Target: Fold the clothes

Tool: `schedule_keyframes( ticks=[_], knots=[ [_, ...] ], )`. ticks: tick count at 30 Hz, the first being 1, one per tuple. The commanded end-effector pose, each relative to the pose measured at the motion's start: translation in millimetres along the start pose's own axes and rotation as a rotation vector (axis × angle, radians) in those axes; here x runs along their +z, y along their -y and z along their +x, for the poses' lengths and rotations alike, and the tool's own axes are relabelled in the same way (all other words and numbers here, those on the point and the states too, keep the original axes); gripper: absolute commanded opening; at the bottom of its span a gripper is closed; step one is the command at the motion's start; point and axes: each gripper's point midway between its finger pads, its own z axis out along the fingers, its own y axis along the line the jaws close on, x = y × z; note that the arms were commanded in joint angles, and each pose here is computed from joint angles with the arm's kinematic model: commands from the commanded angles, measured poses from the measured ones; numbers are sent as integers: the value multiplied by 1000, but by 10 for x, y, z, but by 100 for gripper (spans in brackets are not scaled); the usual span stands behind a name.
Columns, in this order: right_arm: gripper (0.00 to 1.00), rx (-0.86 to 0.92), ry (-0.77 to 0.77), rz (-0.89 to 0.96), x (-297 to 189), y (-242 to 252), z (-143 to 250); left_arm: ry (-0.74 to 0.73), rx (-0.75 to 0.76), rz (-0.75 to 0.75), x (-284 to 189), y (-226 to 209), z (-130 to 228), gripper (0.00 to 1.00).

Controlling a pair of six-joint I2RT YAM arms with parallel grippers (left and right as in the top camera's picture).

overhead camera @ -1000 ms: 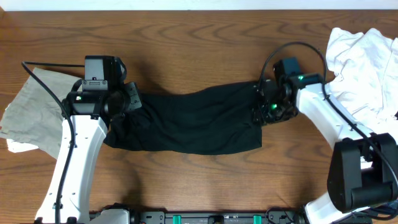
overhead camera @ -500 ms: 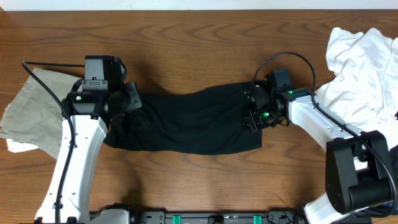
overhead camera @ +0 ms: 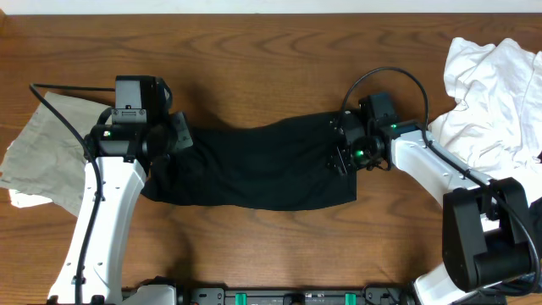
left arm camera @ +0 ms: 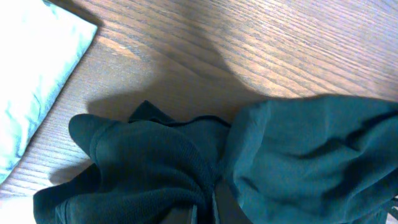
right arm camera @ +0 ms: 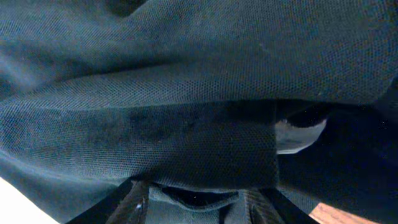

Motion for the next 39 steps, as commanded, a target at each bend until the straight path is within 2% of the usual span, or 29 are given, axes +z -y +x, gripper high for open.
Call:
schedule_keyframes(
  ticks=[1,4,11,19,24,26,27,28,29,34,39],
  knots=[
    [48,-11,1,46,-8,42,5,20,19,-7,-44,-6,-39,6],
    [48,37,4,137,-23,203,0,20,19,-8,-44,-7,-38,6],
    [50,23,46,142,-27,213,-105,19,19,-7,-44,-6,-38,6],
    [50,5,33,10,22,-66,-75,20,19,-7,-44,-6,-38,6],
    [50,-19,12,-6,62,-168,-23,19,19,-7,-44,-6,-38,6],
    [42,-27,9,-8,74,-200,-15,20,19,-7,-44,-6,-39,6],
    [31,-31,7,-9,78,-212,-13,20,19,-7,-44,-6,-38,6],
    [14,-34,6,-10,82,-224,-11,20,19,-7,-44,-6,-38,6],
    [4,-35,6,-10,83,-228,-10,20,19,-7,-44,-6,-38,6],
    [1,11,16,-7,-25,-215,-58,21,19,-7,-47,-6,-40,6],
    [1,44,121,29,-750,-182,-346,61,25,6,-148,25,-92,6]
  ],
)
